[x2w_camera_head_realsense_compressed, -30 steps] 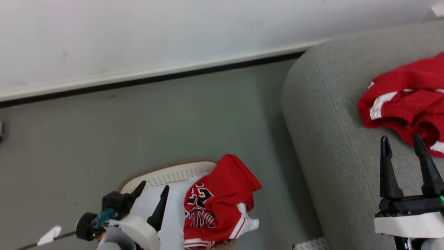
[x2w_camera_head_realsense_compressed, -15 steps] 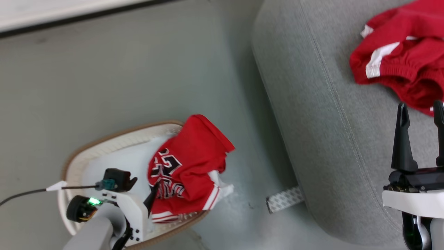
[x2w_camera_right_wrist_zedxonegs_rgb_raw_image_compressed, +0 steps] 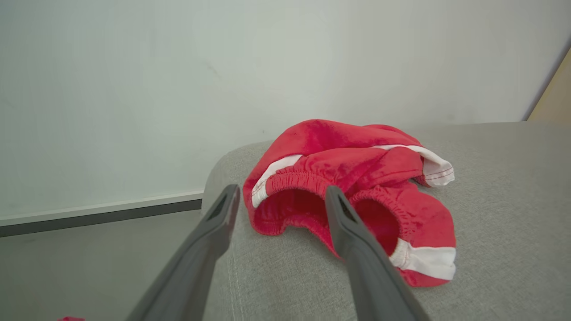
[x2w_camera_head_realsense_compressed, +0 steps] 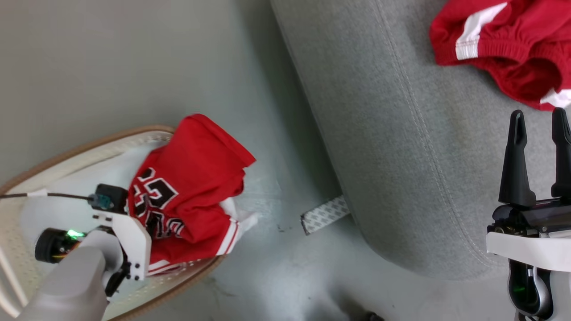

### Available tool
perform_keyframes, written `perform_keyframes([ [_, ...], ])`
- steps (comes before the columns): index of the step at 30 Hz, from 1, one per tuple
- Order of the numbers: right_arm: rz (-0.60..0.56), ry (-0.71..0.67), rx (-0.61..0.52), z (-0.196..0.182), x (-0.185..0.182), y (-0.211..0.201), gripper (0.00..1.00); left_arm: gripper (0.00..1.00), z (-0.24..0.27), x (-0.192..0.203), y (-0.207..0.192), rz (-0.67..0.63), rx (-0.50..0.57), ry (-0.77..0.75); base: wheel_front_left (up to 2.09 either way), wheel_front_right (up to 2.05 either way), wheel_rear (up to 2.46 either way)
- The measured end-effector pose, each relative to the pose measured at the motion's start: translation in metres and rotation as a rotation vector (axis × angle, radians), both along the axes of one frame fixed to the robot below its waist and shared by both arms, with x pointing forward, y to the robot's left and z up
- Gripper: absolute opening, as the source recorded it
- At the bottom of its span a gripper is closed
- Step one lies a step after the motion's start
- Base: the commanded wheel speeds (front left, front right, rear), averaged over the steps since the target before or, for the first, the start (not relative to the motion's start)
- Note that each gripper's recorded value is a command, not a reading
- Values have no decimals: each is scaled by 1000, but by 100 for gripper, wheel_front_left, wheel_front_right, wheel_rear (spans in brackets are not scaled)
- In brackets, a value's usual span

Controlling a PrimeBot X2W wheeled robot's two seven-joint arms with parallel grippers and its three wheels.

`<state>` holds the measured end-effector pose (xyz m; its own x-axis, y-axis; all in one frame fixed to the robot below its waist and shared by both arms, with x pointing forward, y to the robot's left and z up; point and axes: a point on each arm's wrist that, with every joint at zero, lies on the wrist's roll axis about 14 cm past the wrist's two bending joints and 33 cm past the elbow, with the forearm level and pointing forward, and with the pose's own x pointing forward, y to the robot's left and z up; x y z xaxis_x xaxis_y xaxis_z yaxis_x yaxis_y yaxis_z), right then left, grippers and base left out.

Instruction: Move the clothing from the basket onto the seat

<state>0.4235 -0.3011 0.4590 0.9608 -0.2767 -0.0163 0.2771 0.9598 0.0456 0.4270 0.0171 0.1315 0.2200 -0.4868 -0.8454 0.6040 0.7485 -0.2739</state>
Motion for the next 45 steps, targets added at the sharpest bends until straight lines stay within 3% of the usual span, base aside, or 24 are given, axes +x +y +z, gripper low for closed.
perform_keyframes([
  [2,-11,14,-1,-4,-2,-3,100,100,-7,0,-7,-9,-8,14,0,0,0],
  [3,-15,21,-3,-5,-3,-4,100,78,-11,-1,-9,-19,-6,22,0,0,0],
  [4,-19,27,-6,-6,-4,-6,100,0,-14,-3,-11,-28,-6,30,0,0,0],
  [15,-23,15,-7,-1,-5,-7,100,0,-9,4,-17,-23,-35,13,0,0,0],
  [22,-1,-18,-5,9,-2,-1,100,0,22,2,-26,22,-99,-34,0,0,0],
  [33,65,-92,3,38,-12,23,100,0,124,-7,-44,73,-284,-241,0,0,0],
  [45,190,-176,78,64,-35,71,100,0,268,9,-32,181,-458,-575,0,0,0],
])
